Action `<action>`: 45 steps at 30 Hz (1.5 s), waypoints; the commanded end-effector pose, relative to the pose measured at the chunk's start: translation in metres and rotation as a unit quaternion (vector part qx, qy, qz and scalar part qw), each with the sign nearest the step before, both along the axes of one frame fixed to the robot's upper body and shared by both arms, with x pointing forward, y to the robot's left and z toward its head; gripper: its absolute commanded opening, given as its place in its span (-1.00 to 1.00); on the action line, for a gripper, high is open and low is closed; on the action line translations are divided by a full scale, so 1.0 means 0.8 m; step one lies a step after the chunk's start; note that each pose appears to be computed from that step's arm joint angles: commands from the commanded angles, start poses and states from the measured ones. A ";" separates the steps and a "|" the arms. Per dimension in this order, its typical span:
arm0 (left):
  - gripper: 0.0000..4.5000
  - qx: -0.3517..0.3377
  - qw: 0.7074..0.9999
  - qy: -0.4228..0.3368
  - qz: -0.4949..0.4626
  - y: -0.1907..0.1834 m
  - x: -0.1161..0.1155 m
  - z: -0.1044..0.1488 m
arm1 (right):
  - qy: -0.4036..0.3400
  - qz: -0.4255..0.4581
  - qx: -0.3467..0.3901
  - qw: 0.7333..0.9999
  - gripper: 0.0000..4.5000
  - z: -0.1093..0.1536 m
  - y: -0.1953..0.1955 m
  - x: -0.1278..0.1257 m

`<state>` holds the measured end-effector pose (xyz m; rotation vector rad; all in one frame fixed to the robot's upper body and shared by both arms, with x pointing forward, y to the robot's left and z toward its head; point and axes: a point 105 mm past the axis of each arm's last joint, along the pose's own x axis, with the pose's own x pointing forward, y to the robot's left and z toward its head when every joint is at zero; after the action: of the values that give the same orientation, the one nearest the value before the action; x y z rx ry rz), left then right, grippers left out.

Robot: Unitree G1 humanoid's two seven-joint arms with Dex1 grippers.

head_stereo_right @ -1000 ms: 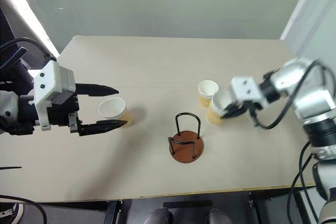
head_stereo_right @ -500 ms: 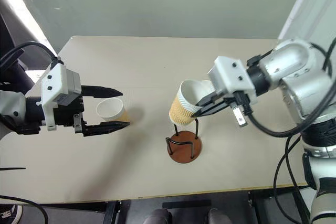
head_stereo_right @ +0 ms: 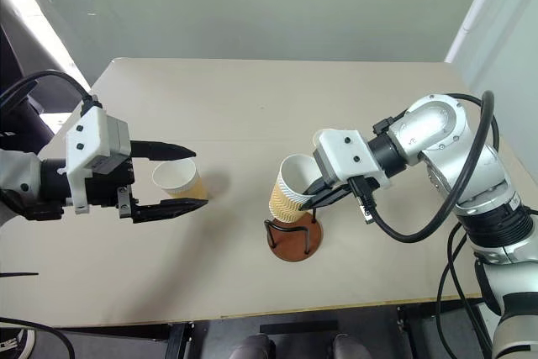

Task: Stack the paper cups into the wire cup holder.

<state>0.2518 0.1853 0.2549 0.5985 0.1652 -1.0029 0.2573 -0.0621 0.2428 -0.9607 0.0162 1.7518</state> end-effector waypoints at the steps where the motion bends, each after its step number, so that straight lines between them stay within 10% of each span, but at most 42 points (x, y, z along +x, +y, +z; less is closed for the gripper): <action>1: 1.00 0.006 1.000 -0.029 0.004 0.001 -0.004 0.014 | -0.023 -0.006 -0.007 1.000 -0.58 0.001 -0.003 0.003; 11: 1.00 0.009 0.999 -0.032 0.016 0.009 -0.004 0.017 | -0.093 -0.155 0.046 0.983 0.98 0.052 -0.044 0.096; 17: 1.00 0.005 0.999 -0.033 0.012 0.006 -0.003 0.017 | -0.106 -0.243 -0.018 0.964 0.98 0.006 -0.069 0.175; 34: 1.00 0.001 0.999 -0.034 0.029 0.008 -0.015 0.018 | -0.078 -0.212 -0.071 0.972 0.98 -0.049 -0.046 0.194; 45: 1.00 0.001 0.999 -0.032 0.031 0.007 -0.021 0.018 | -0.098 -0.230 -0.090 0.964 -0.62 -0.059 -0.054 0.202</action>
<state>0.2385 0.1913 0.2617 0.5865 0.1549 -0.9351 0.4164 -0.1076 0.1772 -1.1309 0.3121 1.2607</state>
